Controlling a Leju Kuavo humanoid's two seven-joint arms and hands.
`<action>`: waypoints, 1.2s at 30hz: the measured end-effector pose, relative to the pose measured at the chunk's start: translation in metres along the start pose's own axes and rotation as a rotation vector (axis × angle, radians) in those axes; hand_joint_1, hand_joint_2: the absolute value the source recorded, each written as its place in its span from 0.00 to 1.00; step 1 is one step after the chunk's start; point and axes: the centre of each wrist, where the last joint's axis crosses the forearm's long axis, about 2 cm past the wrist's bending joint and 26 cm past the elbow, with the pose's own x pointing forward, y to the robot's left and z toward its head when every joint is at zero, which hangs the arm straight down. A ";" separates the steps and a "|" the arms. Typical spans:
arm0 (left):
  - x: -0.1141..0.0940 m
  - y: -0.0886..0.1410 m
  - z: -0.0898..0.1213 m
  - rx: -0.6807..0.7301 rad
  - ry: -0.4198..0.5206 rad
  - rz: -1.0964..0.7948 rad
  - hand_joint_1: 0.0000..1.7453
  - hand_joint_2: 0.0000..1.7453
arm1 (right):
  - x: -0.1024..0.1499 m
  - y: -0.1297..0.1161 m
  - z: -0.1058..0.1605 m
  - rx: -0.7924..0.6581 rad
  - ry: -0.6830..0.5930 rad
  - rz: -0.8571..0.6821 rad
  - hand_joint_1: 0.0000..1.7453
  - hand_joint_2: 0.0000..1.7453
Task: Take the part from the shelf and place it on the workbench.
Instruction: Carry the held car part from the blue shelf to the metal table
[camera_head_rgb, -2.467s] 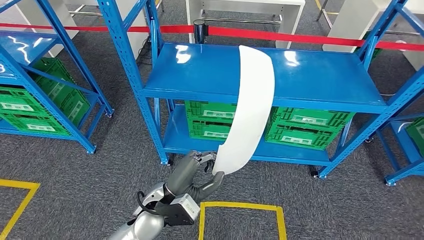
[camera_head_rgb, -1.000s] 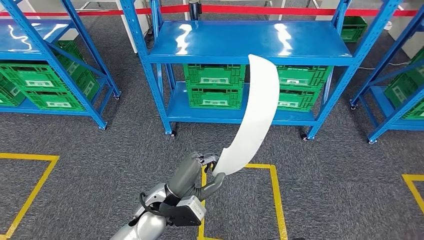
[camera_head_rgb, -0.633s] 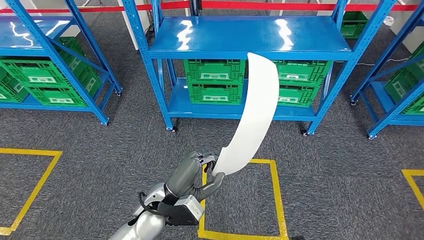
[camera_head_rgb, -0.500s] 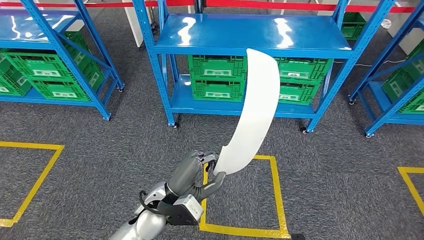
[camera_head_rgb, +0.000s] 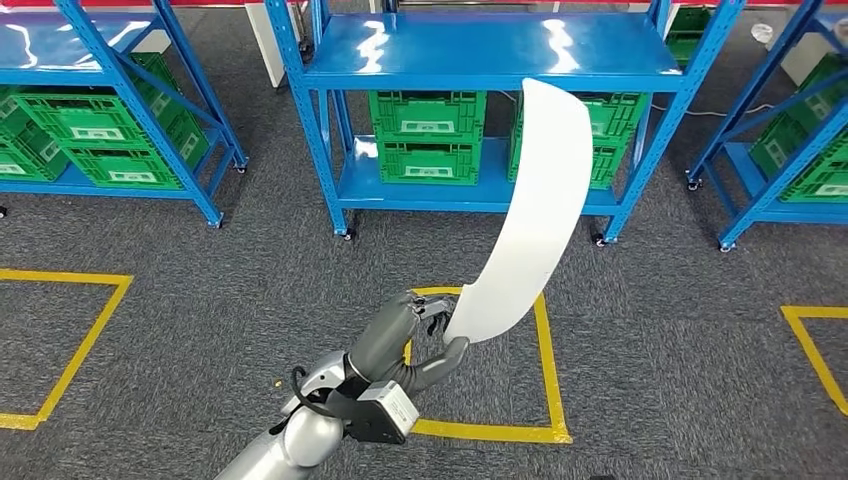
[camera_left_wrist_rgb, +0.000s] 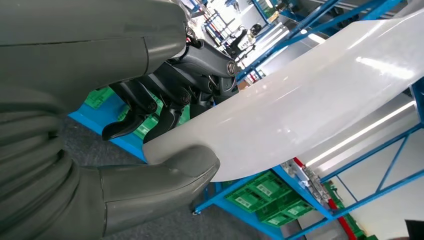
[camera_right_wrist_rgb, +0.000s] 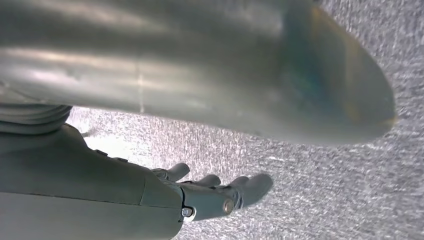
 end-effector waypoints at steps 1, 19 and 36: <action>0.000 0.000 0.000 0.000 0.001 0.001 1.00 1.00 | 0.001 -0.001 0.000 -0.004 -0.003 0.002 0.00 0.00; 0.000 -0.006 -0.001 0.006 0.012 -0.002 1.00 1.00 | 0.001 -0.009 -0.003 -0.028 0.010 0.013 0.00 0.00; -0.002 -0.008 0.004 0.007 0.021 0.002 1.00 1.00 | 0.001 -0.012 -0.005 -0.034 0.000 0.014 0.00 0.00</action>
